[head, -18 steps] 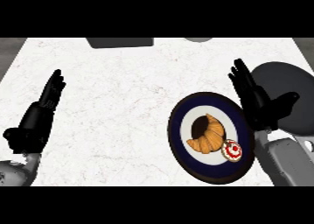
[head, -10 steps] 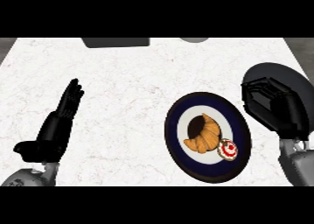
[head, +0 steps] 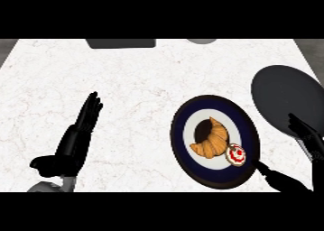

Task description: Pick the croissant from the plate and place it in the pan

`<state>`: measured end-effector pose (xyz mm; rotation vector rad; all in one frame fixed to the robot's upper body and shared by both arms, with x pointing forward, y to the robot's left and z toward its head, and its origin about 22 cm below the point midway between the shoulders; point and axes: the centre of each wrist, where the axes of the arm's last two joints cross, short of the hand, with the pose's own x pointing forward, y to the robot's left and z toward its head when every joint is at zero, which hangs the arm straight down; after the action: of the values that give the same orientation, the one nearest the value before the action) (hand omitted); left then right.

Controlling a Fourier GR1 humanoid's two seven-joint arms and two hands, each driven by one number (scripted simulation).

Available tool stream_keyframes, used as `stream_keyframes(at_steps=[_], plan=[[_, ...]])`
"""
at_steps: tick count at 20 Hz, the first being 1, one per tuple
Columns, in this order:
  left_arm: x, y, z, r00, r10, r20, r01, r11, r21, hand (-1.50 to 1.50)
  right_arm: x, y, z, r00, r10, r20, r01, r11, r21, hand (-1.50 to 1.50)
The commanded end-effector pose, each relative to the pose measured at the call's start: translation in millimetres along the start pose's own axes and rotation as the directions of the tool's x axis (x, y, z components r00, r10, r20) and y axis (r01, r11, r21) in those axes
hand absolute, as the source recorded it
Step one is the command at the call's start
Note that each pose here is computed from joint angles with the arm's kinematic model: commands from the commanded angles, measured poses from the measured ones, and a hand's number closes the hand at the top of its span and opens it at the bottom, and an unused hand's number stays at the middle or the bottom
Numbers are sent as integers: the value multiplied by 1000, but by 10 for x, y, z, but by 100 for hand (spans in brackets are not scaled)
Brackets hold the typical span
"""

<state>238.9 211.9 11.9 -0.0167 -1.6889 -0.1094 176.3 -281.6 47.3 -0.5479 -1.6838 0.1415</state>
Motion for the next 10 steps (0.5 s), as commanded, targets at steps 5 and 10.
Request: stream_keyframes(at_steps=[5,10], plan=[[-150,-68,-26,1000,13,-3,-13,999,-43,0,413,-108,60,971,233,-55,-223,964,147,-150],[-101,-244,-49,1000,9,13,-8,999,-53,0,685,-33,-345,917,382,-114,-338,898,283,-150]])
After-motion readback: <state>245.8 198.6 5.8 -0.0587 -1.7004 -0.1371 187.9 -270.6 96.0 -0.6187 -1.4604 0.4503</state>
